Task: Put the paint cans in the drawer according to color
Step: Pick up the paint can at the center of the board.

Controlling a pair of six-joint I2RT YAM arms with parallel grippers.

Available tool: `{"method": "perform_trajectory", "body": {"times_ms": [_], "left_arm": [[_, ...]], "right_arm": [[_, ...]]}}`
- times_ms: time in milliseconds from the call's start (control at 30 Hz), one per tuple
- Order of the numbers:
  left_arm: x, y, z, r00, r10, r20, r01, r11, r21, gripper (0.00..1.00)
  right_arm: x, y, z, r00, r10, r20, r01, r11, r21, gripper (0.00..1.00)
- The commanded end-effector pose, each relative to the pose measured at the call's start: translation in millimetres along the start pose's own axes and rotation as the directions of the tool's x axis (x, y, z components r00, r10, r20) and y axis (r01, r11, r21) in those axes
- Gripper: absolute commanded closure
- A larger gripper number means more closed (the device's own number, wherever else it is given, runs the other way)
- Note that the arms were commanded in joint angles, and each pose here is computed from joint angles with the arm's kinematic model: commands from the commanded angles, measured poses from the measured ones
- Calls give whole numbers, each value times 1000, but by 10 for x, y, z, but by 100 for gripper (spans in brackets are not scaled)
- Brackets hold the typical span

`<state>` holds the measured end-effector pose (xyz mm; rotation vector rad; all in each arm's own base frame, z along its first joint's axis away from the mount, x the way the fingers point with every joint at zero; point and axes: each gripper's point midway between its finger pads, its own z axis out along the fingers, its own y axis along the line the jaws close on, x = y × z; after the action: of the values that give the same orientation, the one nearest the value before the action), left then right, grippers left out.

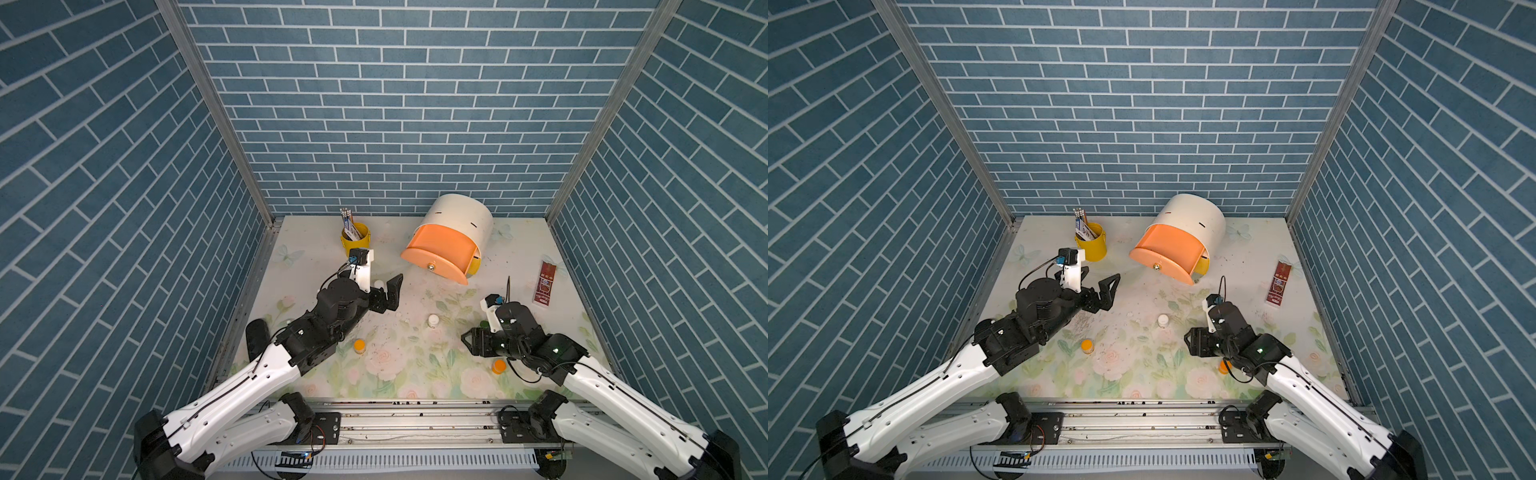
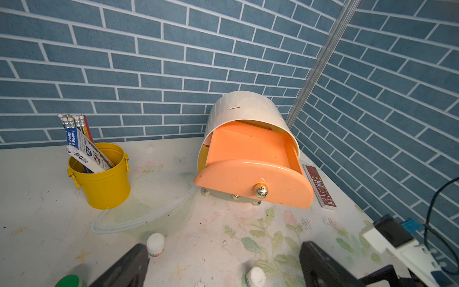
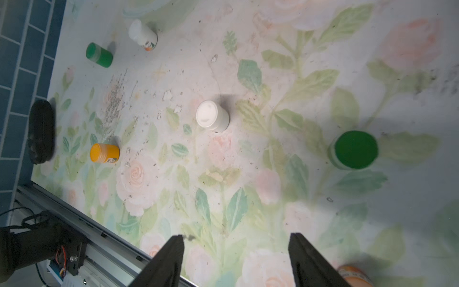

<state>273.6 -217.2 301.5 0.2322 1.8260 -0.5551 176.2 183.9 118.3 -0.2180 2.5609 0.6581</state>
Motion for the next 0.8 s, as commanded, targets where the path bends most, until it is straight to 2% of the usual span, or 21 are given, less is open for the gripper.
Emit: {"method": "perform_trajectory", "body": {"times_ms": [0,333,467,633,767], "left_arm": [[63,17,2,1000,-2,-10,2,1000,1,0],[94,43,-22,1000,-5,-2,5,1000,-1,0],[121,58,-30,1000,-9,-1,9,1000,-3,0],[121,78,-35,1000,-6,2,6,1000,-12,0],[101,77,-43,1000,-7,10,7,1000,-12,0]], "right_arm": [[-220,183,112,993,40,112,-40,999,-7,29],[-325,506,693,987,-15,160,4,998,70,29],[-401,489,786,982,-23,189,2,993,114,28],[-443,468,890,980,-31,198,2,989,146,21],[-456,462,1004,982,-39,186,6,985,172,20]]}}
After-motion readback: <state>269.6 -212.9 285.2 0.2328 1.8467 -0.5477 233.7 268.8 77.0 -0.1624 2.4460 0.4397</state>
